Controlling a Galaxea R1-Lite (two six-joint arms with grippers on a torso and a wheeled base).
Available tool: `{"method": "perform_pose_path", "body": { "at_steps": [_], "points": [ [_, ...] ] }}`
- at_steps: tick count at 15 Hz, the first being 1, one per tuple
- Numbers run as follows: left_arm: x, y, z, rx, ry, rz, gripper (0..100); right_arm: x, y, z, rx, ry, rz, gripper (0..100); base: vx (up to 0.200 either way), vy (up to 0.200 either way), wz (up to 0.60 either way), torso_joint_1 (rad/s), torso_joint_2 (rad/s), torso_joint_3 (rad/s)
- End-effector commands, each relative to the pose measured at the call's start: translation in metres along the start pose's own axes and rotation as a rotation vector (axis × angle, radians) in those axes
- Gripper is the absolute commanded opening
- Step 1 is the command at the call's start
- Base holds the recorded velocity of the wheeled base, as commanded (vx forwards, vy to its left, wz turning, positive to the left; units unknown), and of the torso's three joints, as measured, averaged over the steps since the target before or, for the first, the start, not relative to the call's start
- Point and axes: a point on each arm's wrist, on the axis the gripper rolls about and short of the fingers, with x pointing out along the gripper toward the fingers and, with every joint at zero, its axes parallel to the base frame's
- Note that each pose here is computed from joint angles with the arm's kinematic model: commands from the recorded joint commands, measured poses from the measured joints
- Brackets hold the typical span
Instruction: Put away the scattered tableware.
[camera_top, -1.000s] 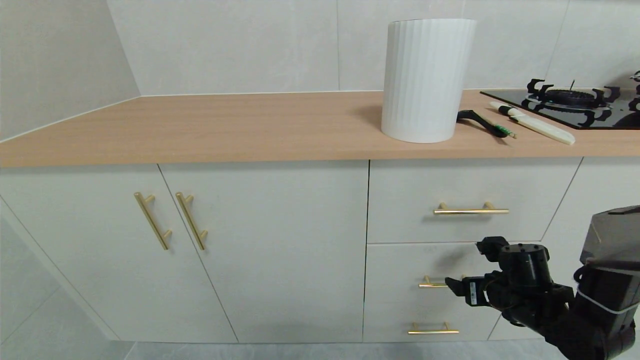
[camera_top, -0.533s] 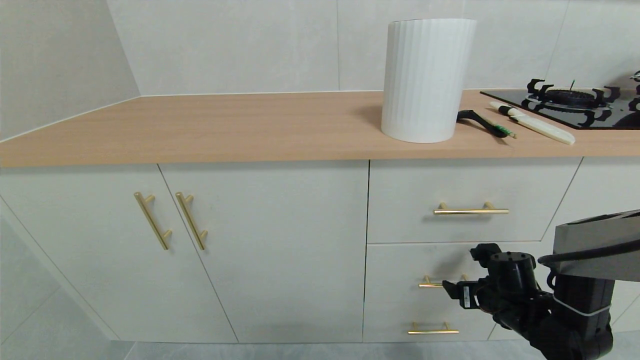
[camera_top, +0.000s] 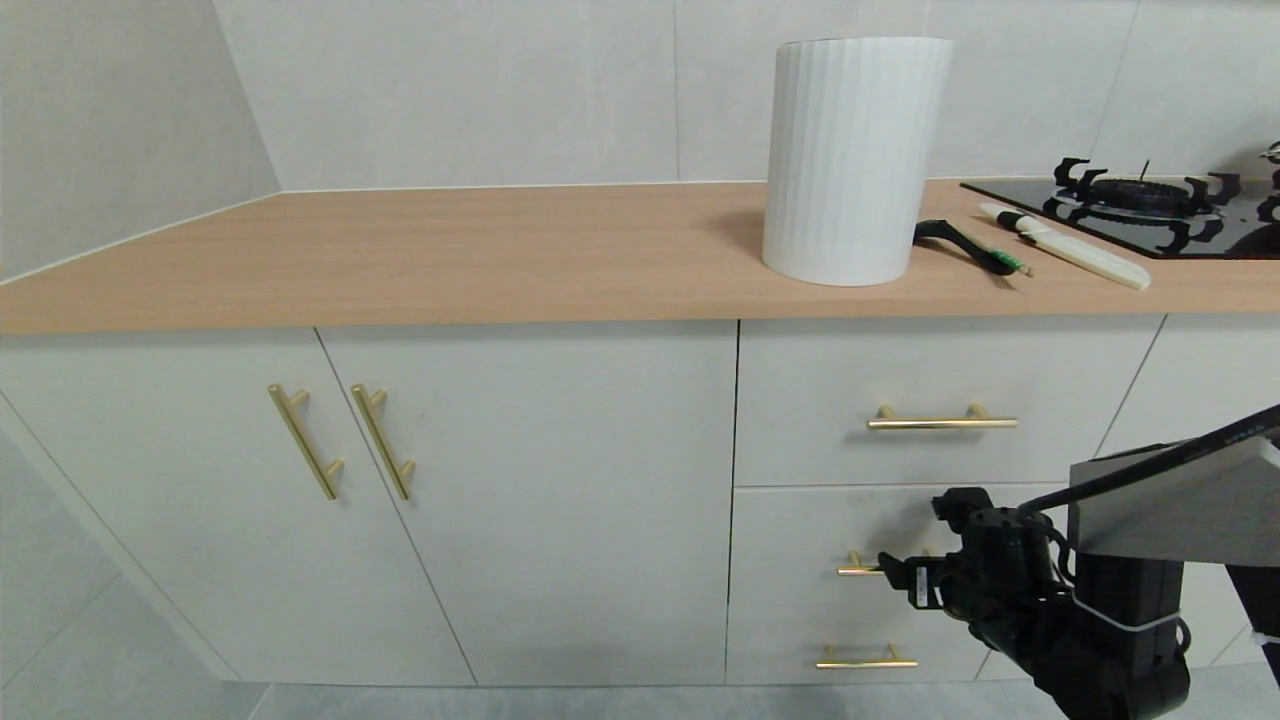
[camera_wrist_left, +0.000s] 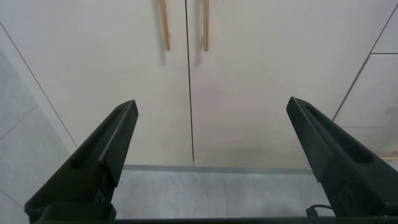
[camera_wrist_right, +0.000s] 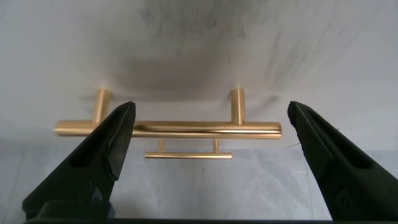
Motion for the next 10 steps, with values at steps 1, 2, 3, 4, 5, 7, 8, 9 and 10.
{"method": "perform_pose_path", "body": {
  "at_steps": [1,2,3,4,5,7,8,9,10],
  "points": [
    [0.0,0.0,0.0,-0.001,0.0,0.0,100,0.004,0.0,-0.004,-0.003,0.01,0.0,100,0.0,0.0,0.0,0.0,0.0,0.0],
    [0.0,0.0,0.0,-0.001,0.0,0.0,100,0.006,0.001,-0.005,-0.003,0.01,0.0,100,0.0,0.0,0.0,0.0,0.0,0.0],
    [0.0,0.0,0.0,-0.001,0.0,0.0,100,0.008,-0.003,-0.008,-0.001,0.022,-0.009,100,0.0,0.0,0.0,0.0,0.0,0.0],
    [0.0,0.0,0.0,-0.001,0.0,0.0,100,0.009,-0.004,-0.01,-0.004,0.031,-0.012,100,0.0,0.0,0.0,0.0,0.0,0.0],
    [0.0,0.0,0.0,-0.001,0.0,0.0,100,0.01,-0.005,-0.012,-0.006,0.038,-0.014,100,0.0,0.0,0.0,0.0,0.0,0.0],
    [0.0,0.0,0.0,-0.001,0.0,0.0,100,0.009,-0.005,-0.014,-0.012,0.058,-0.016,100,0.0,0.0,0.0,0.0,0.0,0.0],
    [0.0,0.0,0.0,-0.001,0.0,0.0,100,0.008,-0.005,-0.014,-0.013,0.064,-0.017,100,0.0,0.0,0.0,0.0,0.0,0.0],
    [0.0,0.0,0.0,-0.001,0.0,0.0,100,0.008,-0.005,-0.014,-0.013,0.062,-0.017,100,0.0,0.0,0.0,0.0,0.0,0.0],
    [0.0,0.0,0.0,-0.001,0.0,0.0,100,0.006,-0.005,-0.015,-0.017,0.071,-0.017,100,0.0,0.0,0.0,0.0,0.0,0.0]
  ]
}}
